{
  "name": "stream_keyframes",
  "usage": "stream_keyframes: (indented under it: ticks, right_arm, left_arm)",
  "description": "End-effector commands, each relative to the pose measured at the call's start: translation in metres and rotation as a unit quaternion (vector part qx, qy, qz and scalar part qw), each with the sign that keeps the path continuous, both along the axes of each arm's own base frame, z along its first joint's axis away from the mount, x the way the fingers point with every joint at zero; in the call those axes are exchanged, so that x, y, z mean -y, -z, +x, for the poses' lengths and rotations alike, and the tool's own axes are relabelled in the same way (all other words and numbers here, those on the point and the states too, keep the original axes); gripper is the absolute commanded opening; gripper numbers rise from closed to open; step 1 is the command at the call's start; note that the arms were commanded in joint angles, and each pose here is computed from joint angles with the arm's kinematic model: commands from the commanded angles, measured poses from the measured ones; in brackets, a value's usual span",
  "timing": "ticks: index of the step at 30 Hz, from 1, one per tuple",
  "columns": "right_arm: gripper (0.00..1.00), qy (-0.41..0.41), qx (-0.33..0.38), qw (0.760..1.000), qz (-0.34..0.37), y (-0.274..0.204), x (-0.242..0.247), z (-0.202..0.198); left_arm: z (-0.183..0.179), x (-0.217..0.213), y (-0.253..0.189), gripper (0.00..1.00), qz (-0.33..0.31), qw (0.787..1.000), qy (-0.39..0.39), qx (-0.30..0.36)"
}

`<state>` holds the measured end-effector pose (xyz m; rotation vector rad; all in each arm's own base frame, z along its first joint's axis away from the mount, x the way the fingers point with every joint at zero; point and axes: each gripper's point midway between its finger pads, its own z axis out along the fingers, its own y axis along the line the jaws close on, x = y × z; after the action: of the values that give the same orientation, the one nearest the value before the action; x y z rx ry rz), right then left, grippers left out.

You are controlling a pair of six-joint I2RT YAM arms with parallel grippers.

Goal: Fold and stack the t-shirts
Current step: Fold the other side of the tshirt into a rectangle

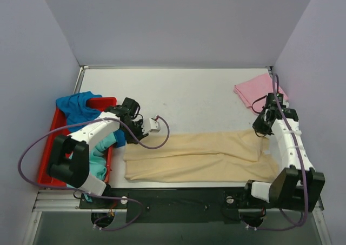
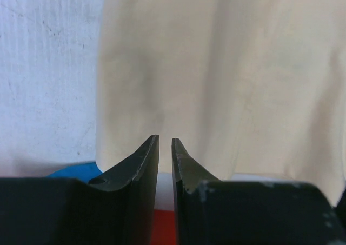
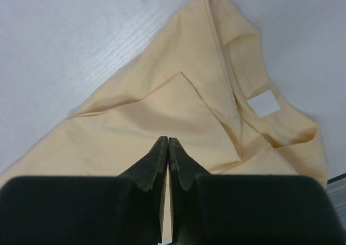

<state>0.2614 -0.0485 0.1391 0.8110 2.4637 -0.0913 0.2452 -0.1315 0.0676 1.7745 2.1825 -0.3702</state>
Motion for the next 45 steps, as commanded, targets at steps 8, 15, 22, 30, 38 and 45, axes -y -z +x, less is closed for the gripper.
stream_keyframes:
  ticks: [8, 15, 22, 30, 38, 45]
  right_arm:
    - [0.00, 0.001, -0.199, 0.980, -0.018, 0.108, 0.019, -0.004]
    - [0.00, 0.036, -0.214, 0.976, 0.010, 0.130, 0.046, 0.004]
    - [0.04, -0.008, -0.160, 0.986, -0.044, 0.094, 0.049, 0.024]
    - [0.31, -0.064, -0.110, 0.992, 0.028, 0.087, 0.010, 0.026]
    - [0.33, -0.075, -0.194, 0.977, 0.049, 0.123, 0.000, 0.012]
    - [0.08, -0.077, -0.208, 0.974, 0.048, 0.133, 0.001, 0.012]
  left_arm:
    - [-0.004, -0.041, 0.068, 0.26, 0.095, 0.992, -0.081, -0.015]
    - [-0.016, -0.065, 0.081, 0.26, 0.124, 0.987, -0.097, -0.026]
    - [-0.019, -0.065, 0.080, 0.26, 0.111, 0.988, -0.098, -0.043]
    - [-0.013, -0.051, 0.069, 0.30, 0.075, 0.990, -0.111, -0.047]
    - [-0.015, -0.051, 0.070, 0.30, 0.075, 0.990, -0.105, -0.046]
    - [-0.013, -0.050, 0.070, 0.31, 0.075, 0.990, -0.105, -0.047]
